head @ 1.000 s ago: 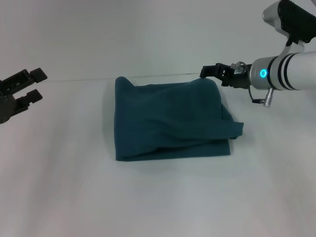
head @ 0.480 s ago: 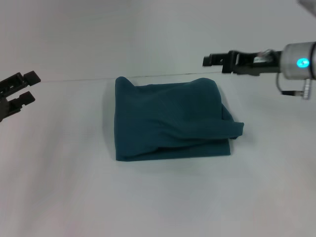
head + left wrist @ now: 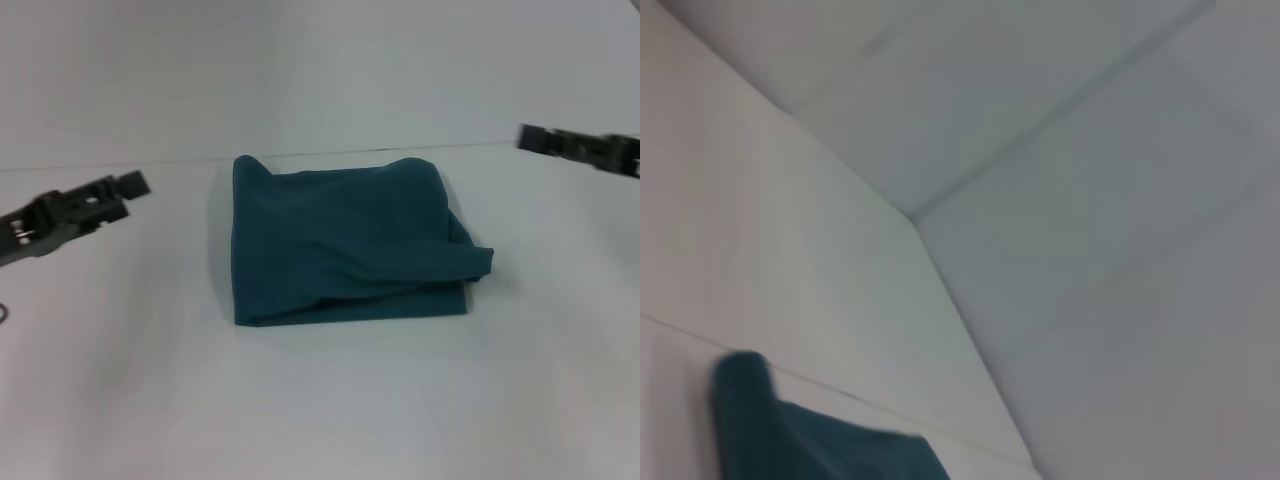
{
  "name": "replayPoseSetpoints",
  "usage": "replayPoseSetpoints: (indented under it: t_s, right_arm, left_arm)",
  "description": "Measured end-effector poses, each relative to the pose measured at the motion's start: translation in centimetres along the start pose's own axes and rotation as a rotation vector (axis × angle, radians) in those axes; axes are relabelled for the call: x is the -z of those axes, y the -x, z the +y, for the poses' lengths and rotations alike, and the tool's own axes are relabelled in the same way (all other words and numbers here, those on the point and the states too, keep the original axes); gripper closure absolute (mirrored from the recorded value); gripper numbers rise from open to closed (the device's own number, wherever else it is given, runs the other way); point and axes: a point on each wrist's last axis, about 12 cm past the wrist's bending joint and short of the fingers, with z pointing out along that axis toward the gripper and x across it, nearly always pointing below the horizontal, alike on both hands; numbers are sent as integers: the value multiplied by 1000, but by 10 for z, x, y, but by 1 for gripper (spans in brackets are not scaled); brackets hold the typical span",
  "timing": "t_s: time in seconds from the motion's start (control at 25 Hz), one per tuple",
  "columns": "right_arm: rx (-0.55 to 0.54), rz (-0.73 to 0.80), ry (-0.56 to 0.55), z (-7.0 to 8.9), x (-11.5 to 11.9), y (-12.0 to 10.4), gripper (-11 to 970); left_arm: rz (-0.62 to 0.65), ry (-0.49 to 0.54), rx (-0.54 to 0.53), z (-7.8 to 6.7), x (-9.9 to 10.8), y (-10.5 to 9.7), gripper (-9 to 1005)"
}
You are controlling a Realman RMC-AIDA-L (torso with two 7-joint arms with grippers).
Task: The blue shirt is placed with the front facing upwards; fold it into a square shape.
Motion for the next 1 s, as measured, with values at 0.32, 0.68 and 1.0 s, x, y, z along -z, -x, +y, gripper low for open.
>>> replayPoseSetpoints:
  t_s: [0.32,0.68,1.0]
  right_arm:
    - [-17,-54,-30,-7,38,-24,157]
    - [-44,-55,-37,-10,39,-30,157]
    - [-34,-57,-36,-10,39,-32,155]
  left_arm:
    - [80,-71,41,-16,-49,-6,199]
    - [177,63,110,-11,-92,-17,200]
    - [186,210,-293,-9,-129,-19,201]
